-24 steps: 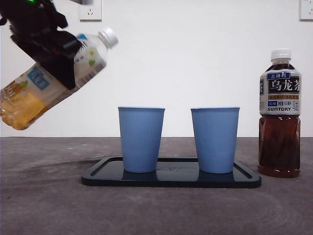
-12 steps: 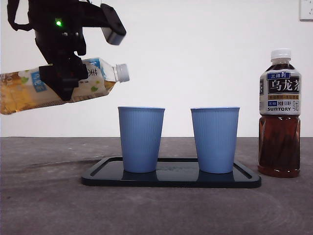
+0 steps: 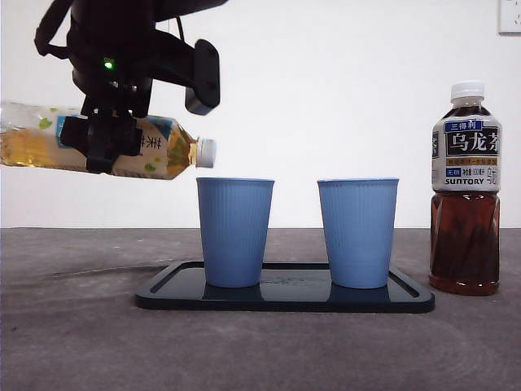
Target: Pour the drink into the cup
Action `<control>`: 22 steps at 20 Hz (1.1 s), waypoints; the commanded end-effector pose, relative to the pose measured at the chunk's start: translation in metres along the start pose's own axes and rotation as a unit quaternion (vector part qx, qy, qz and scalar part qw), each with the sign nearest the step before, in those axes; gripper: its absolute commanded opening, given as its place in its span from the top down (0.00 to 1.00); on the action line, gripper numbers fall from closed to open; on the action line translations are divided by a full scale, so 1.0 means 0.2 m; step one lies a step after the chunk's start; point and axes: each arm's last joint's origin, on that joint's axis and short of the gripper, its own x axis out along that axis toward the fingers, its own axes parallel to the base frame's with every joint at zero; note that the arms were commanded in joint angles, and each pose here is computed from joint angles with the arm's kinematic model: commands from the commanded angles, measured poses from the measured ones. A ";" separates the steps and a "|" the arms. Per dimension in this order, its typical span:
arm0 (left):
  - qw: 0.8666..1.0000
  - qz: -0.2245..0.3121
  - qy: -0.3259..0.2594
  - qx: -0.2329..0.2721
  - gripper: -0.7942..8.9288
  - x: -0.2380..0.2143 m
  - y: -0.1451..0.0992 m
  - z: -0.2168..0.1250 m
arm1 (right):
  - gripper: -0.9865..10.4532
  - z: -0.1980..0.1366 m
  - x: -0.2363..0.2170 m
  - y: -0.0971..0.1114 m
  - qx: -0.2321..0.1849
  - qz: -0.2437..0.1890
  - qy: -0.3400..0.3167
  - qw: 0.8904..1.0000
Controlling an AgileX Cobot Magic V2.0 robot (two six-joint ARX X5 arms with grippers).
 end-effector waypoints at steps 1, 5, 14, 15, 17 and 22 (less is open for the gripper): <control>1.000 0.022 -0.006 0.001 0.76 -0.03 0.03 0.04 | 0.49 0.01 -0.01 0.01 -0.003 0.007 -0.004 1.000; 0.999 0.040 -0.003 0.003 0.76 -0.05 0.04 0.06 | 0.49 0.01 -0.01 0.01 -0.003 0.006 -0.001 1.000; 0.999 0.042 -0.005 -0.011 0.76 -0.05 0.04 0.05 | 0.49 0.00 -0.01 0.00 -0.001 0.004 0.007 1.000; 0.999 0.044 -0.007 -0.029 0.76 -0.06 0.05 0.05 | 0.49 0.00 -0.01 0.00 -0.001 0.004 0.007 1.000; 0.996 0.049 -0.014 -0.069 0.76 -0.08 0.08 0.03 | 0.49 0.00 -0.01 0.00 -0.001 0.004 0.007 1.000; 0.968 0.055 -0.048 -0.239 0.76 -0.18 0.18 -0.07 | 0.49 0.00 -0.01 0.00 -0.001 0.004 0.006 1.000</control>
